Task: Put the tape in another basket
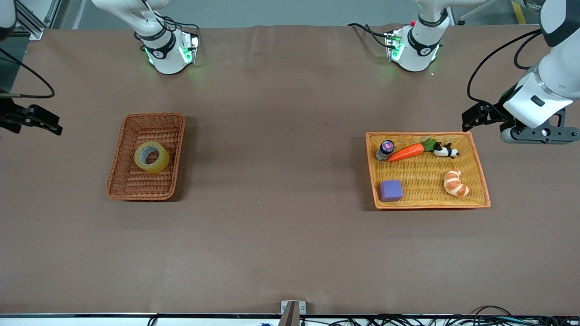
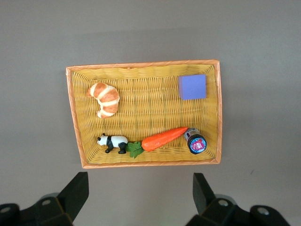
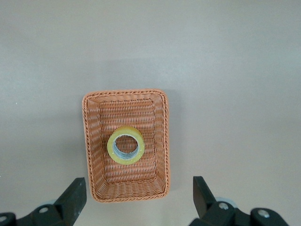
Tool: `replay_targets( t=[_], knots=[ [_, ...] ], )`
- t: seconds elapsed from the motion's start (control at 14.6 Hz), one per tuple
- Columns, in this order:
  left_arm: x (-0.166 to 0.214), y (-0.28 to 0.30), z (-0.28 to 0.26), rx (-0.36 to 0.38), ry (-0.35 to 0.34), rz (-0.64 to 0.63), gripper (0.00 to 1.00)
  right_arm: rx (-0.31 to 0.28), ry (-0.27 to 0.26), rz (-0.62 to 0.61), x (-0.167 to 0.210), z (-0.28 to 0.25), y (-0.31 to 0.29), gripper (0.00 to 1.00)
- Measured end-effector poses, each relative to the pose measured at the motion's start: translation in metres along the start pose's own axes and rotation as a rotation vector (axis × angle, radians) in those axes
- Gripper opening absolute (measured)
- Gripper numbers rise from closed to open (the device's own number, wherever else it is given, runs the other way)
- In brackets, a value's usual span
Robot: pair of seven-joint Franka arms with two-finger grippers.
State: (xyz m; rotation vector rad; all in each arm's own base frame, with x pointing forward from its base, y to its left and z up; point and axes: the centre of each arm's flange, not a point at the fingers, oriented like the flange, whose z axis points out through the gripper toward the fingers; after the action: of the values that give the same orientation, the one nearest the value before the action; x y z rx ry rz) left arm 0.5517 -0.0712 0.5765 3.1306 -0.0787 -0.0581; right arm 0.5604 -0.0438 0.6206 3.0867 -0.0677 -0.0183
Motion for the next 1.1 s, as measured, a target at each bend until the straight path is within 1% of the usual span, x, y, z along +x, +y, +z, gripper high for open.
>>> replay_targets(
  t=[0.41, 0.55, 0.69, 1.1],
  knots=[
    [0.000, -0.005, 0.000, 0.000, 0.000, -0.009, 0.98, 0.005, -0.005, -0.004, 0.000, 0.001, -0.002, 1.00],
    [0.001, -0.005, 0.000, 0.000, 0.000, -0.009, 0.98, 0.021, -0.007, -0.007, 0.000, 0.003, -0.005, 1.00],
    [0.001, -0.005, 0.001, -0.001, 0.001, -0.010, 0.98, 0.041, 0.001, -0.009, 0.000, 0.002, -0.008, 1.00],
    [0.002, -0.005, 0.001, -0.001, 0.004, -0.031, 0.98, 0.047, 0.010, -0.016, -0.002, -0.003, -0.012, 1.00]
  ],
)
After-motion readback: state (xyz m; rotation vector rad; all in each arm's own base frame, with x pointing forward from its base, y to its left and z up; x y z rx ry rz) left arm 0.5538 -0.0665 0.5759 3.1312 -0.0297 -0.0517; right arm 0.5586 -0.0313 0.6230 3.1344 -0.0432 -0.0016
